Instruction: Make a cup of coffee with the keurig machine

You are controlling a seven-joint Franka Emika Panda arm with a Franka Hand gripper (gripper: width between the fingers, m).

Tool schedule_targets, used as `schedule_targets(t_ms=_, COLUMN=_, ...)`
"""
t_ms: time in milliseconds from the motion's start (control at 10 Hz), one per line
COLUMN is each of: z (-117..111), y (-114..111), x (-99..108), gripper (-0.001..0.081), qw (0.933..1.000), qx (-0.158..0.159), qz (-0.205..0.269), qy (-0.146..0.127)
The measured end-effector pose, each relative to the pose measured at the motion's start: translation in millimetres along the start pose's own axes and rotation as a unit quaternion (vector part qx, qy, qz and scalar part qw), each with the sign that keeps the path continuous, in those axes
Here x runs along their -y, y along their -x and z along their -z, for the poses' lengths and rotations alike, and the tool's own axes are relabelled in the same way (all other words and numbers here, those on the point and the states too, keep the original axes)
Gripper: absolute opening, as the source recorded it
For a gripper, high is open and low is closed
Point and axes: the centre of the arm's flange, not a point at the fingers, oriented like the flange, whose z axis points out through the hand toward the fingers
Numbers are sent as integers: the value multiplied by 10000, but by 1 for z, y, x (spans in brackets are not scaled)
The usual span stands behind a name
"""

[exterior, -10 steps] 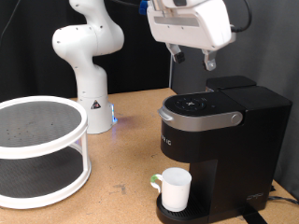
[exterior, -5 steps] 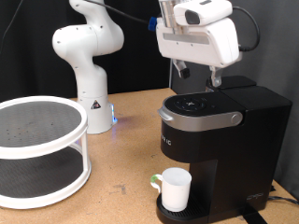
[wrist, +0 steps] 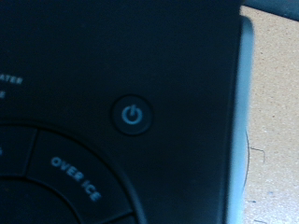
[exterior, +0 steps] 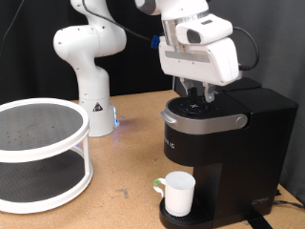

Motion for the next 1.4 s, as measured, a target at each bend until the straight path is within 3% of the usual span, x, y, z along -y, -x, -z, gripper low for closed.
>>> schedule_targets(t_ms=200, z=-9, y=5, x=4, gripper=215, qw=10000, qx=27, qz=1, qy=-40)
schedule_targets(t_ms=300, z=-12, y=6, x=6, gripper=215, qw=10000, qx=26, qz=7, qy=-43)
schedule_targets(t_ms=400, z=-15, y=7, x=7, gripper=50, qw=10000, qx=26, qz=11, qy=-36)
schedule_targets(t_ms=900, z=-19, y=10, x=9, gripper=4, qw=9999, qx=69, qz=-15, qy=-81)
schedule_targets(t_ms=1400, z=-19, y=15, x=2, gripper=1, qw=9976, qx=372, qz=-341, qy=-478)
